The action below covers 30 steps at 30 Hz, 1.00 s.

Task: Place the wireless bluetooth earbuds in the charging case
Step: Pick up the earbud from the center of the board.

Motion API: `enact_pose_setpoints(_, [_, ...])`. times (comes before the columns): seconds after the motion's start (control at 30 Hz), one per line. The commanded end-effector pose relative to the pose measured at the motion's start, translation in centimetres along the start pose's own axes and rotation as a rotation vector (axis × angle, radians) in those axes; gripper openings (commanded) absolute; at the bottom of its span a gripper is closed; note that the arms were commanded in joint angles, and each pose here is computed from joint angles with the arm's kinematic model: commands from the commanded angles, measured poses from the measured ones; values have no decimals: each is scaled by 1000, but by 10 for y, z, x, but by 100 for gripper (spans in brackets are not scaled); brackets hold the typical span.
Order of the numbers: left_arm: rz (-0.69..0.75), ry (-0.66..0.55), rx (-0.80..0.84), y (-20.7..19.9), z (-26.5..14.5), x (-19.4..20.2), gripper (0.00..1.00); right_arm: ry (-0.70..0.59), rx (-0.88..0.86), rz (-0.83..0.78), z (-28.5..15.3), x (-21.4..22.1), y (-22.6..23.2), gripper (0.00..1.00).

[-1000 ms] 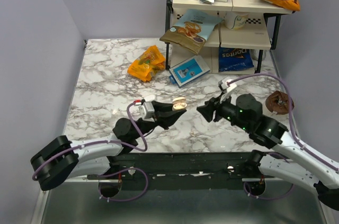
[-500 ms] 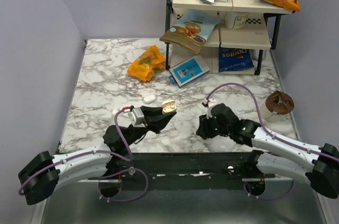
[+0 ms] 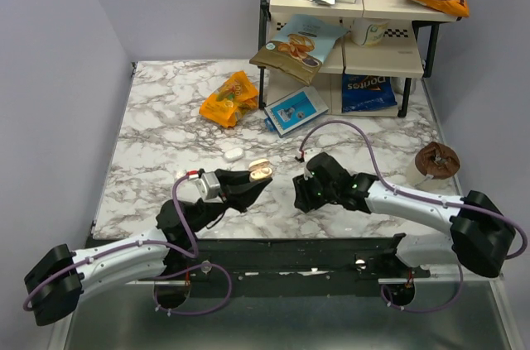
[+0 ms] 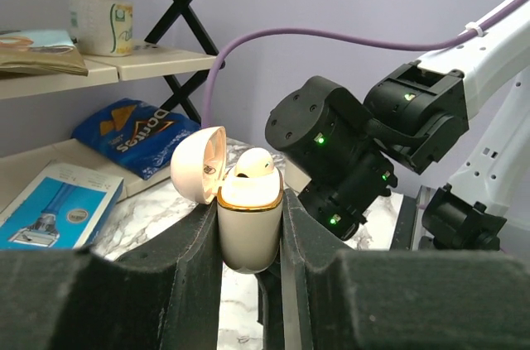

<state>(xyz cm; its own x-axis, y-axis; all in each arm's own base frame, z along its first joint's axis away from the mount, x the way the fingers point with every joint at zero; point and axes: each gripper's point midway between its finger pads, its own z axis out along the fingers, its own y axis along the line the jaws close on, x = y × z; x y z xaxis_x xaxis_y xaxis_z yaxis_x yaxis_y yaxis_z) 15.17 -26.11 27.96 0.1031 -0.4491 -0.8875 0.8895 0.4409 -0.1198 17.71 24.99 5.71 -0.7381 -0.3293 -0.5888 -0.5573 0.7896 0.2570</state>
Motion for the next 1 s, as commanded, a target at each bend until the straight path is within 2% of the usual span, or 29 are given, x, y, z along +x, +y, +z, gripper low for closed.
enact_pose_setpoints(0.0, [14,-1,-24,4,-5,1,0,41,41,-66,9,-1,-5,54])
enact_pose_setpoints(0.6, [11,-6,-22,3,-10,0,0,131,82,-92,31,17,-10,51])
enact_pose_setpoints(0.97, [5,-3,-21,2,-10,0,0,143,136,-38,38,23,-17,38])
